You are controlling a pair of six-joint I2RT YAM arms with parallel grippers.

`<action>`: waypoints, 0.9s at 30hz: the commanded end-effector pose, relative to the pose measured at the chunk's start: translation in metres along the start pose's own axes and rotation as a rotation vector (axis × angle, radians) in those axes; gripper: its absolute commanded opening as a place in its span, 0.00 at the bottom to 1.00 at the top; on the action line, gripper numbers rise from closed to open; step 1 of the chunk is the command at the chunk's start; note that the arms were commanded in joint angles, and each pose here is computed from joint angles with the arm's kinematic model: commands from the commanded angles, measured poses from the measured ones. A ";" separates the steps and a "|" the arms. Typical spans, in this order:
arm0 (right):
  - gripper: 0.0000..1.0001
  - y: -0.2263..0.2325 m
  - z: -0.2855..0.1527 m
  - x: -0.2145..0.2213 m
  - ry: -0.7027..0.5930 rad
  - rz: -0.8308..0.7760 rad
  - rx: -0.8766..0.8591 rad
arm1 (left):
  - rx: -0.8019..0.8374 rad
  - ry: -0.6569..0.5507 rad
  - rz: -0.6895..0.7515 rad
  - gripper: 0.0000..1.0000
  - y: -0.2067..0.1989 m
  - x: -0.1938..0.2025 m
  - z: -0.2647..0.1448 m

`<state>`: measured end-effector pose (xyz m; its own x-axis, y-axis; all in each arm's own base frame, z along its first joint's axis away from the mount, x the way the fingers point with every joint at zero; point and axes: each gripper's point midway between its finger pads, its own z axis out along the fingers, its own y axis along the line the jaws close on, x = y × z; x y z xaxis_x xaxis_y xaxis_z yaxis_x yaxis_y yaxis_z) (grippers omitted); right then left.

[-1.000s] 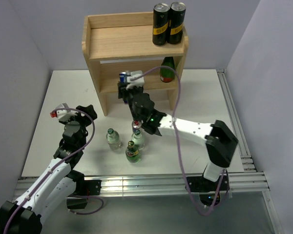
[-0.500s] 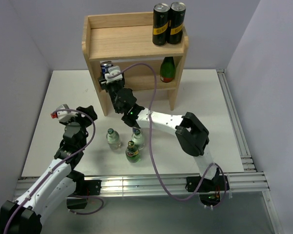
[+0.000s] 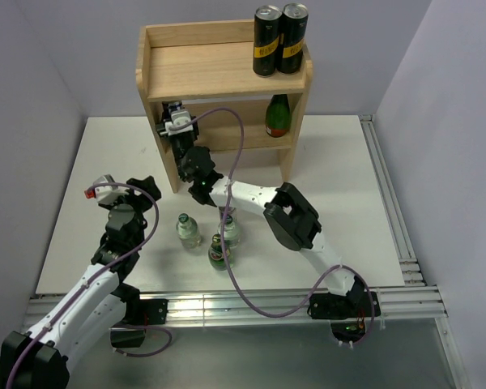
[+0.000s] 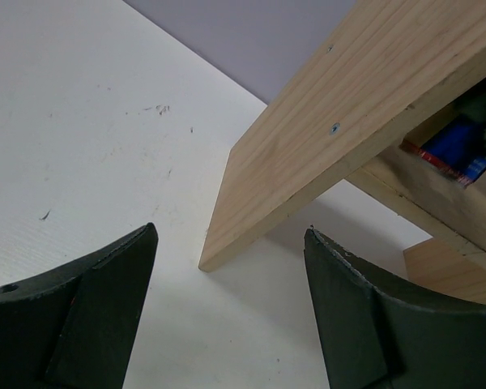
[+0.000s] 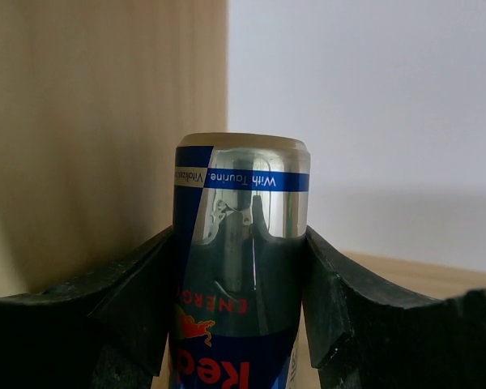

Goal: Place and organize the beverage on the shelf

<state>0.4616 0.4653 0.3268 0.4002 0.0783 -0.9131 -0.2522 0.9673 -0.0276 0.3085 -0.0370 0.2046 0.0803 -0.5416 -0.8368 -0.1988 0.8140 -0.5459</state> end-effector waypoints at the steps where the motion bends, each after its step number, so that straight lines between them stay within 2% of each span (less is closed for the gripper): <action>1: 0.00 -0.028 0.025 -0.079 -0.211 0.113 0.081 | 0.004 -0.036 -0.010 0.79 -0.003 -0.007 0.001; 8: 0.00 -0.036 0.041 -0.058 -0.234 0.099 0.087 | -0.003 -0.030 0.001 0.79 -0.001 -0.003 0.003; 13: 0.00 -0.047 0.051 -0.032 -0.199 0.120 0.092 | -0.007 -0.028 0.007 0.79 -0.001 -0.001 0.005; 17: 0.00 -0.049 0.048 -0.009 -0.164 0.125 0.087 | -0.008 -0.027 0.012 0.79 -0.002 0.000 0.005; 27: 0.00 -0.044 0.020 -0.010 -0.138 0.135 0.063 | -0.004 -0.034 0.015 0.79 -0.003 -0.001 0.003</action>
<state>0.5047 0.4310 0.3214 0.4664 0.1976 -0.8622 -0.2512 0.9642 0.0851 0.3118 -0.0402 0.1977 0.0690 -0.5248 -0.8484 -0.2150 0.8226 -0.5264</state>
